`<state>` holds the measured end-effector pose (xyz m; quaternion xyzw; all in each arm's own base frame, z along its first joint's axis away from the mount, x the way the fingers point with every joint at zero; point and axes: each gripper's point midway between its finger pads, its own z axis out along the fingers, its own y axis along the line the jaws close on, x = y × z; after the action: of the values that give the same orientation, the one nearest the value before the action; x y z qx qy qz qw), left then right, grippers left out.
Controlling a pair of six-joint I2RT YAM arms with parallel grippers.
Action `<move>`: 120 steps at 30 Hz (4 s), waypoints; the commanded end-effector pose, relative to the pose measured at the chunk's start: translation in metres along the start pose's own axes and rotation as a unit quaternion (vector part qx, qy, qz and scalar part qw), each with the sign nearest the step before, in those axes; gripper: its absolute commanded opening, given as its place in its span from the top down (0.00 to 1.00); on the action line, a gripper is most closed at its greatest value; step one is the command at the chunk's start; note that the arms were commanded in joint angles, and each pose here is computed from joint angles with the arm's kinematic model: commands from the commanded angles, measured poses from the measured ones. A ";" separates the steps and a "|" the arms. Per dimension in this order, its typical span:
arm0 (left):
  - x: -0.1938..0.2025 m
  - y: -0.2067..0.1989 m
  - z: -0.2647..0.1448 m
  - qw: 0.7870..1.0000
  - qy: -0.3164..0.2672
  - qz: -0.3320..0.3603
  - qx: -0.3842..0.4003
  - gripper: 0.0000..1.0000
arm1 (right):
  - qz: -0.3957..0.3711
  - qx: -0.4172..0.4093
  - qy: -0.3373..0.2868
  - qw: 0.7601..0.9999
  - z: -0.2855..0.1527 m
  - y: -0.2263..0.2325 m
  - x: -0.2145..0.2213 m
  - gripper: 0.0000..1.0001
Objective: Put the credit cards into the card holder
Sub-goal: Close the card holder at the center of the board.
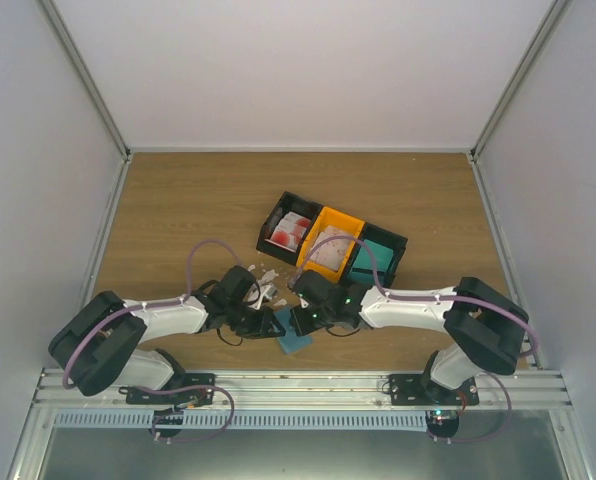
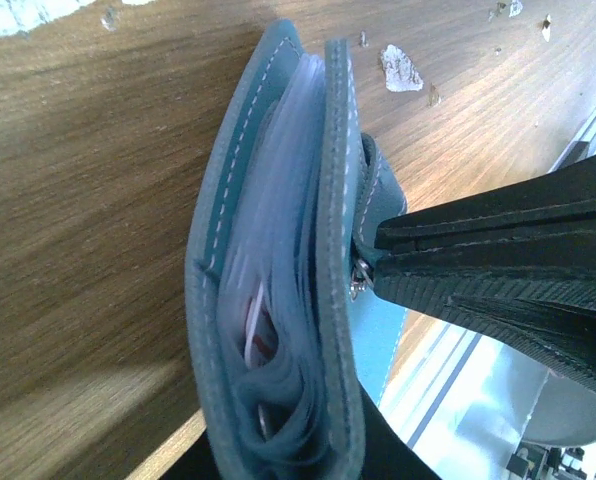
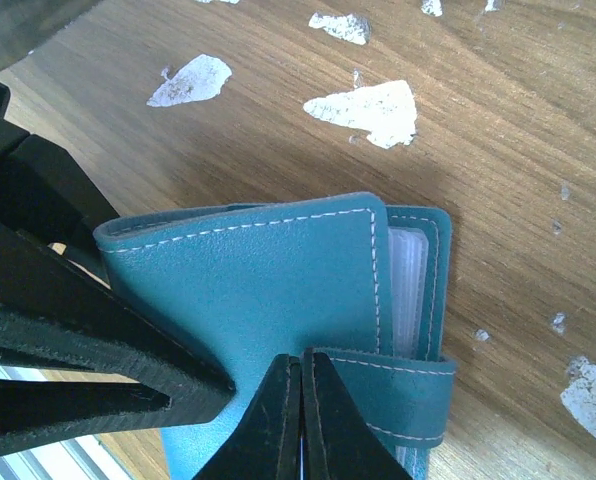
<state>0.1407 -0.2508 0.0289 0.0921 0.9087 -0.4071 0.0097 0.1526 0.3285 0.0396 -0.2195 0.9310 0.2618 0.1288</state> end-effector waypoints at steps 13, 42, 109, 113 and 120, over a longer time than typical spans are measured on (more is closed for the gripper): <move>-0.027 0.008 -0.004 0.995 -0.080 0.036 -0.048 0.95 | -0.068 0.034 0.097 0.992 0.027 -0.008 0.051 1.00; -0.037 0.046 -0.005 0.981 -0.104 0.008 -0.161 0.97 | -0.114 -0.121 0.126 0.978 0.005 0.044 0.051 0.99; -0.040 0.030 -0.001 0.986 -0.108 0.018 -0.126 0.97 | -0.033 0.010 -0.040 0.999 -0.041 -0.002 -0.024 0.75; -0.039 0.029 0.000 0.987 -0.103 0.017 -0.125 0.94 | -0.030 0.058 -0.025 0.998 -0.033 -0.020 -0.019 0.73; -0.037 0.020 -0.001 0.989 -0.101 0.016 -0.105 0.76 | -0.065 0.100 -0.027 0.992 -0.025 -0.023 -0.026 0.62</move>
<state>0.1762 -0.2545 0.0291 0.0745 0.9280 -0.3496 0.1048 0.1724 0.3046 0.0574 -0.2402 0.9343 0.2054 0.1649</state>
